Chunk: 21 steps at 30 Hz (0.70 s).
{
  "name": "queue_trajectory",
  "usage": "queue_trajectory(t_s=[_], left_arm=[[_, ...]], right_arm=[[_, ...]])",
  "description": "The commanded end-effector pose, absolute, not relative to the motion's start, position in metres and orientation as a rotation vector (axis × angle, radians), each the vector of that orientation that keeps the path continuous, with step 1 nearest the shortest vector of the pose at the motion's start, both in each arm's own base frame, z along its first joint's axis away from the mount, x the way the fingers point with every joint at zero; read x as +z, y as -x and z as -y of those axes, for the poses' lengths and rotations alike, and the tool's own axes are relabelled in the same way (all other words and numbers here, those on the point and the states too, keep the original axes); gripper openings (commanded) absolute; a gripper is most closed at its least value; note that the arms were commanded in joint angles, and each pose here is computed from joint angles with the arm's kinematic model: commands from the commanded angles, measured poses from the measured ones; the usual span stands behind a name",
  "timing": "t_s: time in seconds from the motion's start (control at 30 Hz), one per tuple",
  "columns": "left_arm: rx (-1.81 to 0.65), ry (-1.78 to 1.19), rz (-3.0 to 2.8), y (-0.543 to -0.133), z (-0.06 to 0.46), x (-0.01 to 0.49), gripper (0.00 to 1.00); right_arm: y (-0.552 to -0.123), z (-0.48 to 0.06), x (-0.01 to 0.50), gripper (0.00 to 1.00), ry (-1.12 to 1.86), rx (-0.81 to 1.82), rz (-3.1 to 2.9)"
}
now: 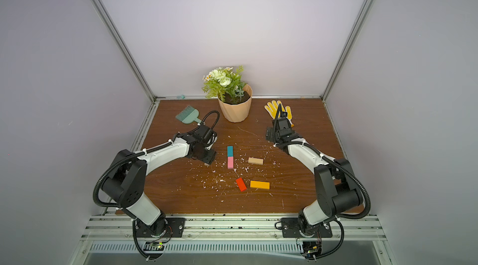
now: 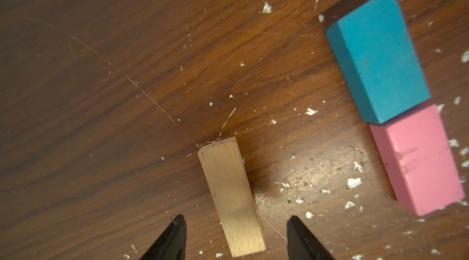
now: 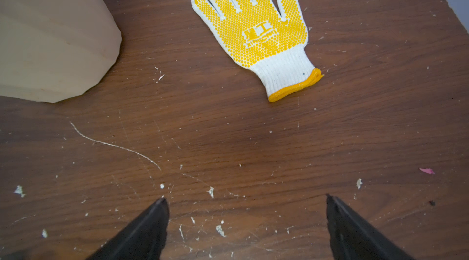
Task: Assemble the letter t with building blocks
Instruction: Pick up the building block from the center of the board.
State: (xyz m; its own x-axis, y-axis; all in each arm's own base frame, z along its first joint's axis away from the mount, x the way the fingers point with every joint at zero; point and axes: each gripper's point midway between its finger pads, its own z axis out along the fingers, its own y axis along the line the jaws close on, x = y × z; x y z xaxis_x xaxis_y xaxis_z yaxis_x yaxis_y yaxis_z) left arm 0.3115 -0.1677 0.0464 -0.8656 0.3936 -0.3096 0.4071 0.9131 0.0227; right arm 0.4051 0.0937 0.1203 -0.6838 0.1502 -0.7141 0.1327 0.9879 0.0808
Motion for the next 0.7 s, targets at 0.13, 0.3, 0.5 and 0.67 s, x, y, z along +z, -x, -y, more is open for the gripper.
queue_trajectory(t_s=[0.13, 0.3, 0.5, 0.67], left_arm=[[-0.01, -0.549, -2.823, -0.314, 0.154, 0.039, 0.55], [0.015, -0.556, -2.846, -0.313, 0.151, 0.034, 0.54], [0.0, -0.575, -2.872, -0.315, 0.155, 0.025, 0.53], [0.016, -0.599, -2.902, -0.316, 0.155, 0.015, 0.38]], right_arm=[[-0.411, -0.095, 0.128, 0.99, -0.201, 0.046, -2.293], [-0.41, -0.095, 0.129, 0.99, -0.203, 0.05, -2.29], [-0.408, -0.094, 0.13, 0.99, -0.208, 0.051, -2.286], [-0.406, -0.094, 0.128, 0.99, -0.212, 0.053, -2.289]])
